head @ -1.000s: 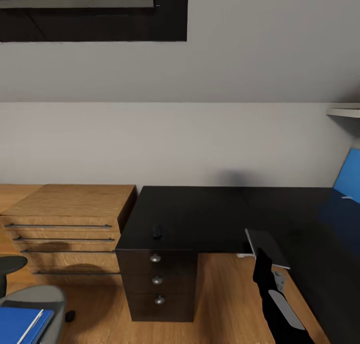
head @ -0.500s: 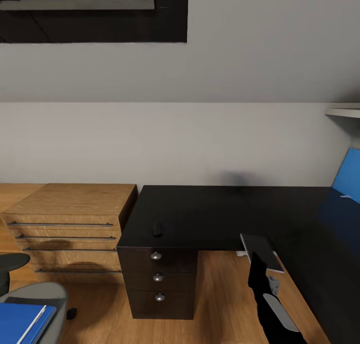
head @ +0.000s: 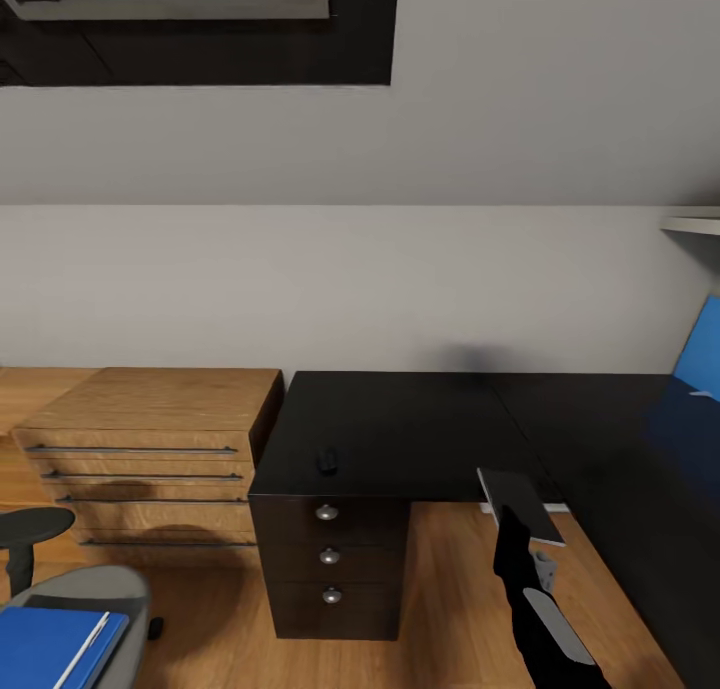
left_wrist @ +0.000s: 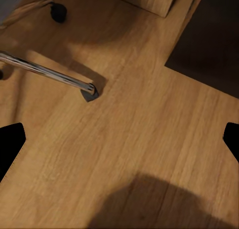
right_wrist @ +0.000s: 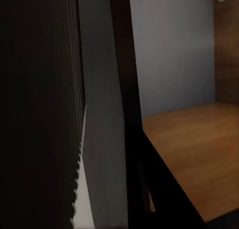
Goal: In the bedroom, organize the workspace by keeping the computer under the desk, ensuring the monitor is on the desk, placing the keyboard on the desk next to the monitor, placing the mouse on the desk next to the keyboard, moving the folder from the swivel chair onto the desk next to the mouse, stacking the notebook on top of the folder with the pen on top of the notebook, and positioning the swivel chair next to the desk.
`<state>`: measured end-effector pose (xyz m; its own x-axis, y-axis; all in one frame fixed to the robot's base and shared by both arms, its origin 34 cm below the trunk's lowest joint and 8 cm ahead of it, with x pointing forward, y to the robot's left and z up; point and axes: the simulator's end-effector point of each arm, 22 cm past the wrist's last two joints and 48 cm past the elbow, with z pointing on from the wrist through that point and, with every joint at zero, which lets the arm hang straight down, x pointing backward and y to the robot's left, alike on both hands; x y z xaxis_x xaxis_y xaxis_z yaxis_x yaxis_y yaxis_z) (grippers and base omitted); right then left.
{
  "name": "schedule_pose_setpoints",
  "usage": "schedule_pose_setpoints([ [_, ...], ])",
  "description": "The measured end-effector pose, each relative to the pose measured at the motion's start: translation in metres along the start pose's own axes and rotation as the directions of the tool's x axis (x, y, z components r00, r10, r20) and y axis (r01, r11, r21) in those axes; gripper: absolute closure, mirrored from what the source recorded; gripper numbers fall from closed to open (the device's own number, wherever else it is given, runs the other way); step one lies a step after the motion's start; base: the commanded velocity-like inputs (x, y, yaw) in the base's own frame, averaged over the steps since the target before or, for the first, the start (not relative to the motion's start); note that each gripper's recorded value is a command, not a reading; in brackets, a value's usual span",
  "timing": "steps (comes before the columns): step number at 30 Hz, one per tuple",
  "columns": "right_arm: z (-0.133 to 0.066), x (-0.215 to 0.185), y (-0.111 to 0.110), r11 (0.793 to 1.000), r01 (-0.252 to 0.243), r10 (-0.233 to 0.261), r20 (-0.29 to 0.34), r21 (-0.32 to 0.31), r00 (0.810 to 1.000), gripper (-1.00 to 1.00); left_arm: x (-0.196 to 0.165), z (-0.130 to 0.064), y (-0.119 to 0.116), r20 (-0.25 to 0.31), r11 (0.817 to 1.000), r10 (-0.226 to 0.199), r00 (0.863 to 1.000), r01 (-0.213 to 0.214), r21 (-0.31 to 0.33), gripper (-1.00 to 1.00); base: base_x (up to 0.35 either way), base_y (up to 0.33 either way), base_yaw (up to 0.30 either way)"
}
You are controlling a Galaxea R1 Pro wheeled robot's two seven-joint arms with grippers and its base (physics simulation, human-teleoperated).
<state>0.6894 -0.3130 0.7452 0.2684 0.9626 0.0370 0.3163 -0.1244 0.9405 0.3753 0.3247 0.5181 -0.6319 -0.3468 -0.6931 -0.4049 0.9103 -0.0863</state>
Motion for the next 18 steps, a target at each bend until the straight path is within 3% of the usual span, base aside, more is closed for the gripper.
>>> schedule_pose_setpoints([
  [18,-0.002,0.010,0.003,1.000,-0.007,0.007,-0.013,-0.004,1.000,1.00,-0.002,0.000,-0.001,0.006,1.000,-0.002,1.000,0.002,0.003,-1.00,0.000,0.014,0.072],
])
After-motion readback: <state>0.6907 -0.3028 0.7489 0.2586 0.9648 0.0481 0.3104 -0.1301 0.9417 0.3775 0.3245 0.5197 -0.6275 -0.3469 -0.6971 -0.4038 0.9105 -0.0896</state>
